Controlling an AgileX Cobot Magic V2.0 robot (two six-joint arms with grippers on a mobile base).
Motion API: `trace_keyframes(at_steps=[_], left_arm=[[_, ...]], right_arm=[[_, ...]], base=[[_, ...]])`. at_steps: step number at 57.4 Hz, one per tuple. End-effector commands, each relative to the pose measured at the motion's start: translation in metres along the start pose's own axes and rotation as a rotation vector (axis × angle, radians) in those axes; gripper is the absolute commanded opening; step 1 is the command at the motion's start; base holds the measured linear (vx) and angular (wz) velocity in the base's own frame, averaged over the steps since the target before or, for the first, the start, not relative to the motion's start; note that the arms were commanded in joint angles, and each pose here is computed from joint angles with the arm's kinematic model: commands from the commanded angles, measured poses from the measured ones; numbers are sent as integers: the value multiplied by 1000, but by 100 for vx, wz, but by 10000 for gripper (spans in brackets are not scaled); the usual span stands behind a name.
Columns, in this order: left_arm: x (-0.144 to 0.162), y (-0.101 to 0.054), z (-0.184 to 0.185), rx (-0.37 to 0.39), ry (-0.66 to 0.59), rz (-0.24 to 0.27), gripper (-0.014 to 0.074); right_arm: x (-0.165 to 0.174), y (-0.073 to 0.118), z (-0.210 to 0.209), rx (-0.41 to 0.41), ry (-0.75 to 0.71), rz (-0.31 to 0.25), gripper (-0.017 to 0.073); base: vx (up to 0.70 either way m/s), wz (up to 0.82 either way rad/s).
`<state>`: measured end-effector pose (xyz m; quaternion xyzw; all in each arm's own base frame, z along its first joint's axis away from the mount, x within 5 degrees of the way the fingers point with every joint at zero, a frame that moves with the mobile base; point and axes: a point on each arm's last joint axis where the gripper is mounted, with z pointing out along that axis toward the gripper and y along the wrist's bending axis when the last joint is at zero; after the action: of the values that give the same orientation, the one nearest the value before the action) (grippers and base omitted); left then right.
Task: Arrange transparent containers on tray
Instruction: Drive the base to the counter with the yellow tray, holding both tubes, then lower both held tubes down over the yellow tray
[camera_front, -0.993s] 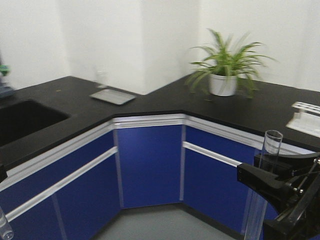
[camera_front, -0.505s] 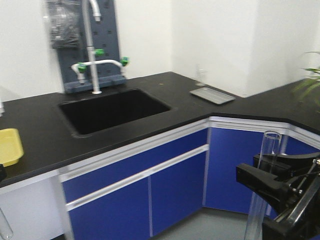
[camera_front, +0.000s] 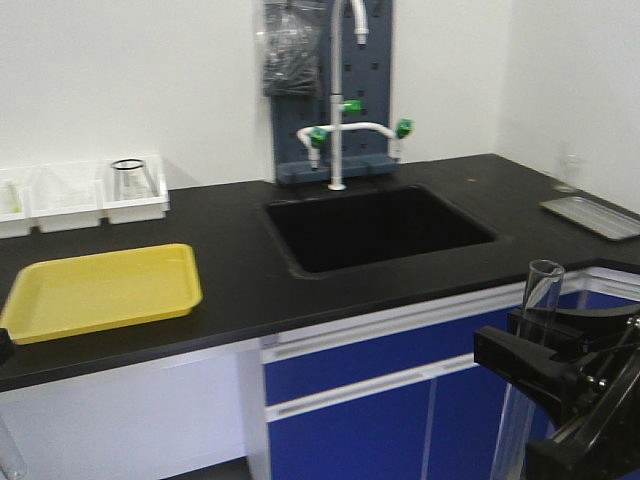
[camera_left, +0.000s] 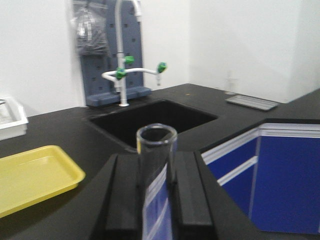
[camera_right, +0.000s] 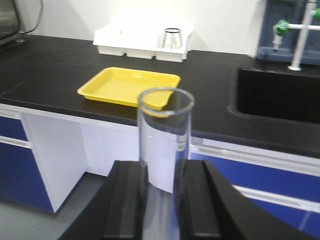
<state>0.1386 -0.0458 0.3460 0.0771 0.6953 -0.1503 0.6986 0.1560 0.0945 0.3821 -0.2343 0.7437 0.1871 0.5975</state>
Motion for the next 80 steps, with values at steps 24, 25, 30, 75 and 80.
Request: trace_keyframes(at_steps=[24, 25, 30, 75, 80], left_arm=[[-20, -4, -2, 27, -120, -11, 135], [-20, -4, -2, 27, -120, -11, 135], [-20, -4, -2, 27, -120, -11, 135], [-20, -4, -2, 27, -120, -11, 135], [-20, -4, -2, 27, -120, -11, 135]], right_arm=[[-20, -3, -7, 37, -117, -10, 114], [-20, -3, -7, 37, -117, -10, 114], [-20, -3, -7, 37, -117, -10, 114], [-20, -3, -7, 38, -118, -10, 114], [-20, -3, -7, 38, -118, -10, 114]], base=[[18, 46], [21, 35], [22, 34], [28, 16], [34, -4]])
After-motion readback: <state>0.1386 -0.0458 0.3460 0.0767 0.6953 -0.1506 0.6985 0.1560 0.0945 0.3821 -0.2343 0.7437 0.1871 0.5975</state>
